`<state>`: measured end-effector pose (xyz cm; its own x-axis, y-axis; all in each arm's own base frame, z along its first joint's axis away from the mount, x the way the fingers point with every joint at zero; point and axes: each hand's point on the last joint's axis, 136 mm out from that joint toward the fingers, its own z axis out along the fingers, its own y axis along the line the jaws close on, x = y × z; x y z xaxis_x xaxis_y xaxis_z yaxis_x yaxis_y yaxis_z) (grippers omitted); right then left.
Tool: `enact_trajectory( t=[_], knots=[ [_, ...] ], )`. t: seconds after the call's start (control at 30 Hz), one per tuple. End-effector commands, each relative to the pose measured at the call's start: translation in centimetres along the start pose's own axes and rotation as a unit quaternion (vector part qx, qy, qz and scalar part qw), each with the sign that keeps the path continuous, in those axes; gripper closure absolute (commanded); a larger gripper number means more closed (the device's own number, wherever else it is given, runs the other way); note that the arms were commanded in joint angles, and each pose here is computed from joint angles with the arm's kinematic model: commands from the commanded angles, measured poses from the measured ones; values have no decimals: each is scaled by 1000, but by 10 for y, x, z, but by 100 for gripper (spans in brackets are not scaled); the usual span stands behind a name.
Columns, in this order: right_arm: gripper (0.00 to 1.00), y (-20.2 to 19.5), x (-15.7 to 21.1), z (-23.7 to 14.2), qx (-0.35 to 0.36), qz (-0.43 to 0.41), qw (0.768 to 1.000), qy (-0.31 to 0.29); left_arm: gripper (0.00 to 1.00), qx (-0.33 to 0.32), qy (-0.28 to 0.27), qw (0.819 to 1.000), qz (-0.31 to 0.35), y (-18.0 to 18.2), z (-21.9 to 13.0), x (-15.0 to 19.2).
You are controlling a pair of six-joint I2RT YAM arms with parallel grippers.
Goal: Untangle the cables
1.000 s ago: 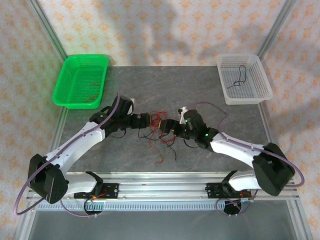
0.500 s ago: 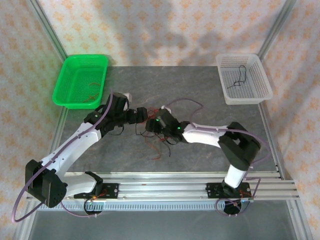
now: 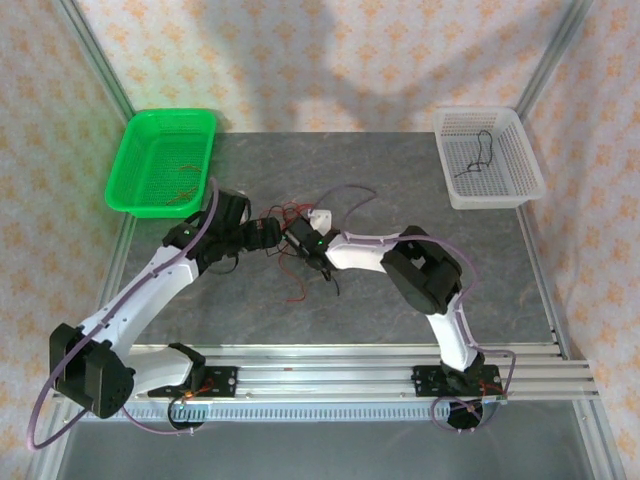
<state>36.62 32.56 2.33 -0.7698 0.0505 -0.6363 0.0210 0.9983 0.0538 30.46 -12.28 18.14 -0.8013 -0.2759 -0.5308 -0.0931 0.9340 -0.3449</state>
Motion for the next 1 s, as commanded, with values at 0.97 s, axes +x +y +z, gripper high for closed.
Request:
enact_trajectory(
  t=[0.97],
  knots=[
    [42,-248,31,-10,153,106,980,64,1,29,-101,994,8,-25,-59,-58]
  ],
)
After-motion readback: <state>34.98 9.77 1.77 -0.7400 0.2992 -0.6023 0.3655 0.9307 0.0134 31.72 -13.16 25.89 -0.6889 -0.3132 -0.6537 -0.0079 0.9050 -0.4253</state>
